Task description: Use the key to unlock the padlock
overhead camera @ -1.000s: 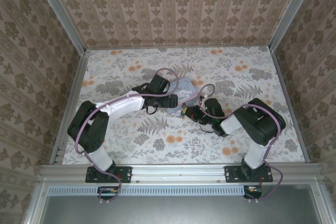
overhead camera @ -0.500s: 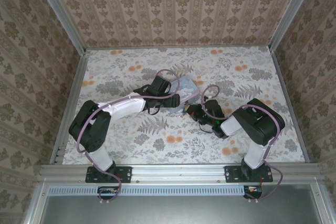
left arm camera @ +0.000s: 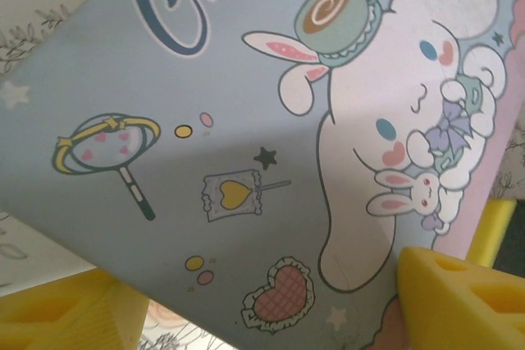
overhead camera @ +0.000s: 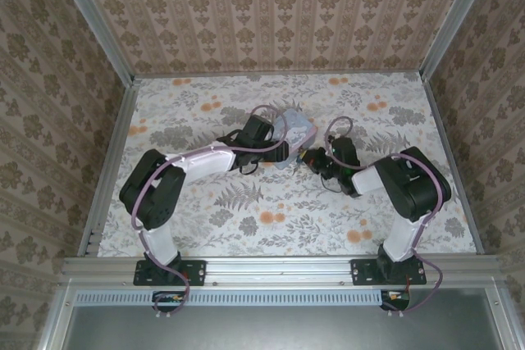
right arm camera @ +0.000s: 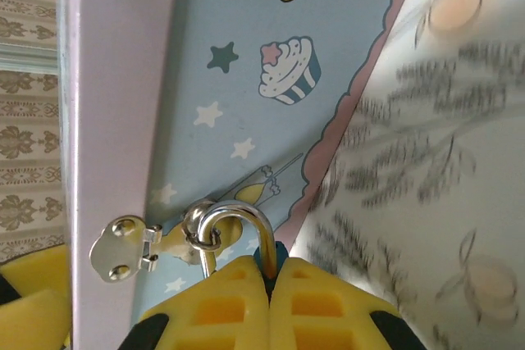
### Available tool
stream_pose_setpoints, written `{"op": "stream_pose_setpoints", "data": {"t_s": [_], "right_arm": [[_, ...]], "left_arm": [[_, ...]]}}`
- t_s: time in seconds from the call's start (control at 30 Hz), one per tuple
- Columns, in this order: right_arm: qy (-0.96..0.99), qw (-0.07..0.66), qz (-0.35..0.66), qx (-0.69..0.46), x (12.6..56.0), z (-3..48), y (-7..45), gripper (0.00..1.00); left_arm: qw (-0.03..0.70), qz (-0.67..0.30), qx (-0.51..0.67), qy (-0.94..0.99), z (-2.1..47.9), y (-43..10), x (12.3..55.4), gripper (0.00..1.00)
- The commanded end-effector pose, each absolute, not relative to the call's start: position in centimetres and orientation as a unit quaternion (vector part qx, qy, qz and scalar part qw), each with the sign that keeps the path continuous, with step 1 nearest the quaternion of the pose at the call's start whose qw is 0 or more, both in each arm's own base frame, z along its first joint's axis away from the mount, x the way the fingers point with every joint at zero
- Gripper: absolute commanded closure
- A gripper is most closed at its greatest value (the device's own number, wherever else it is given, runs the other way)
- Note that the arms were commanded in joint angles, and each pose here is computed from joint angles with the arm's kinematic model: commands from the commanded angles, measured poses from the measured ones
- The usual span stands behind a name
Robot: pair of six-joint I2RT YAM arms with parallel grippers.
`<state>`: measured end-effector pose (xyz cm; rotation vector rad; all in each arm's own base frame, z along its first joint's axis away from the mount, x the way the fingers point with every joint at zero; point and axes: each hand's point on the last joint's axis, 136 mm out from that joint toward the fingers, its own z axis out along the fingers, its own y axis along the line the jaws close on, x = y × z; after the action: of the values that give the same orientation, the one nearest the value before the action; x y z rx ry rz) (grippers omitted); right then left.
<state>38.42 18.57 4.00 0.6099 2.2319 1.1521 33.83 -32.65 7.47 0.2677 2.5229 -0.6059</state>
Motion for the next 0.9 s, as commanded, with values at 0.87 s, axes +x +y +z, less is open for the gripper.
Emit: {"op": "stream_pose_setpoints", "data": {"t_s": [0.87], "right_arm": [[0.901,0.231,0.304,0.204,38.7,1.1,12.7,1.0]], "left_arm": [[0.064,-0.073,0.136,0.986,-4.6,-26.5,25.9,0.27]]}}
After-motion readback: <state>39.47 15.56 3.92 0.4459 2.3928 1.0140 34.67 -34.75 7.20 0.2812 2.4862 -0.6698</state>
